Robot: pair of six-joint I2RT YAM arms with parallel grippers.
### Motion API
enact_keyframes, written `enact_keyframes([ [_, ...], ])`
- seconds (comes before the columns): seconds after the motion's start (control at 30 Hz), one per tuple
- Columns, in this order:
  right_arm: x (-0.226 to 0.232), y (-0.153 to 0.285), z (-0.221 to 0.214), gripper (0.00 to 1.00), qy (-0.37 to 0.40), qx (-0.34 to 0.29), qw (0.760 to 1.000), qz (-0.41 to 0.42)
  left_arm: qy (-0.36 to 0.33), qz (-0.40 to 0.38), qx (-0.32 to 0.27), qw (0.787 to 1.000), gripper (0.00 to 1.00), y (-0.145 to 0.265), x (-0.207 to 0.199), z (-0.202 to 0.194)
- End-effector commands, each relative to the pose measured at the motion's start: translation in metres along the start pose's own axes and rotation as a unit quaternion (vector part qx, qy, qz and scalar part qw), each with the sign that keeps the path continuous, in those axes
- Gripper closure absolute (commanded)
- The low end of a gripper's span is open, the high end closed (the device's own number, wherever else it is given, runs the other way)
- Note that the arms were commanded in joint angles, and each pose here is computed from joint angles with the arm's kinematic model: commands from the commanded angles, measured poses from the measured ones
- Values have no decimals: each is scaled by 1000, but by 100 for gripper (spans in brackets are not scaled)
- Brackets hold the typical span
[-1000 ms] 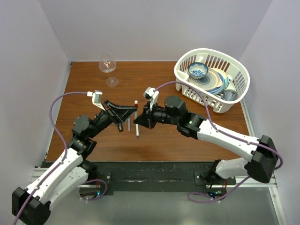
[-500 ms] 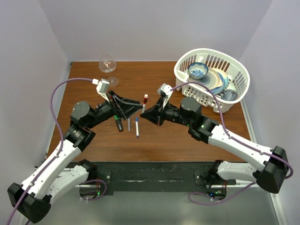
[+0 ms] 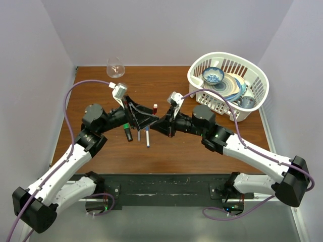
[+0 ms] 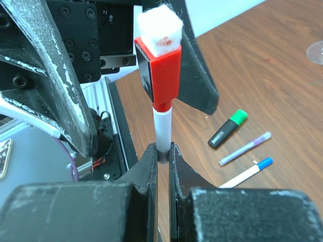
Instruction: Insert the pens into the pen caps
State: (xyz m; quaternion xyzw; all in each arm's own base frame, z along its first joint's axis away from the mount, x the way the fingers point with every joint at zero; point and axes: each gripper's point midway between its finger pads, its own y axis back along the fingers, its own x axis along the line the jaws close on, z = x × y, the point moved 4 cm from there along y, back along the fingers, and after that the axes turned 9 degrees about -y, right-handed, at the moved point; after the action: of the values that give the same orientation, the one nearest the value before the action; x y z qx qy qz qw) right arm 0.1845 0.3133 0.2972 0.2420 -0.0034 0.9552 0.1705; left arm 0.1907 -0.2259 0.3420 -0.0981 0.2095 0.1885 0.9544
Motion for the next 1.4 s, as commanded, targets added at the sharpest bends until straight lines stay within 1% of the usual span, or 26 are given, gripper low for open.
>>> enact_keyframes([
  [0.0, 11, -3, 2, 100, 3, -3, 1000, 30, -55, -33, -34, 997, 30, -3, -17, 27],
  [0.1, 11, -5, -4, 100, 0, 4, 999, 32, -59, -24, -35, 997, 31, -6, -12, 29],
  [0.3, 14, -7, -6, 100, -2, 9, 999, 34, -63, -31, -34, 997, 37, -11, -14, 34],
  [0.33, 13, -7, -6, 100, -2, 10, 999, 33, -67, -32, -37, 997, 41, -10, -15, 36],
  [0.4, 14, -7, -5, 100, -2, 9, 999, 33, -66, -29, -34, 997, 43, -10, -13, 35],
  [0.47, 14, -6, -4, 100, -1, 8, 999, 33, -64, -27, -31, 997, 48, -10, -12, 32],
  [0.5, 14, -7, -3, 100, -3, 7, 1000, 30, -64, -28, -29, 997, 53, -9, -12, 31],
  [0.53, 14, -6, -3, 100, -2, 5, 1000, 29, -62, -29, -26, 997, 69, -9, -11, 29],
  [0.6, 15, -4, -2, 100, -5, 0, 1000, 27, -58, -37, -22, 997, 94, -8, -14, 27],
  [0.63, 14, -3, 1, 100, -6, -8, 1000, 21, -51, -37, -16, 998, 100, -8, -12, 23],
  [0.67, 16, 0, 9, 100, -2, -28, 999, 22, -46, -38, -14, 998, 100, -8, -12, 20],
  [0.77, 15, 2, 25, 100, 4, -59, 998, 11, 0, -48, -5, 999, 100, -4, -11, 1],
  [0.8, 19, 3, 36, 100, 8, -72, 997, 14, 4, -55, -5, 998, 100, -1, -13, -2],
  [0.83, 20, 4, 43, 100, 9, -85, 996, 10, 18, -46, 3, 999, 100, 1, -7, -14],
  [1.0, 30, 13, 85, 100, 9, -166, 986, -1, 72, -32, -4, 997, 100, 12, 0, -42],
  [1.03, 30, 14, 90, 100, 8, -178, 984, -4, 85, -26, 1, 996, 100, 16, 6, -57],
  [1.07, 30, 14, 96, 100, 8, -190, 982, -10, 109, -24, -2, 994, 100, 18, 7, -62],
  [1.1, 33, 16, 104, 100, 8, -201, 980, -9, 118, -26, -10, 993, 100, 21, 6, -65],
  [1.17, 32, 12, 109, 100, 6, -208, 978, -13, 135, -25, -12, 990, 100, 26, 12, -81],
  [1.23, 30, 10, 114, 100, 5, -215, 976, -18, 147, -11, 0, 989, 100, 28, 19, -96],
  [1.33, 26, 10, 123, 100, 12, -226, 974, -26, 166, -2, -13, 986, 100, 33, 24, -106],
  [1.37, 20, 4, 122, 100, 11, -220, 975, -31, 173, -4, -17, 985, 100, 33, 23, -106],
])
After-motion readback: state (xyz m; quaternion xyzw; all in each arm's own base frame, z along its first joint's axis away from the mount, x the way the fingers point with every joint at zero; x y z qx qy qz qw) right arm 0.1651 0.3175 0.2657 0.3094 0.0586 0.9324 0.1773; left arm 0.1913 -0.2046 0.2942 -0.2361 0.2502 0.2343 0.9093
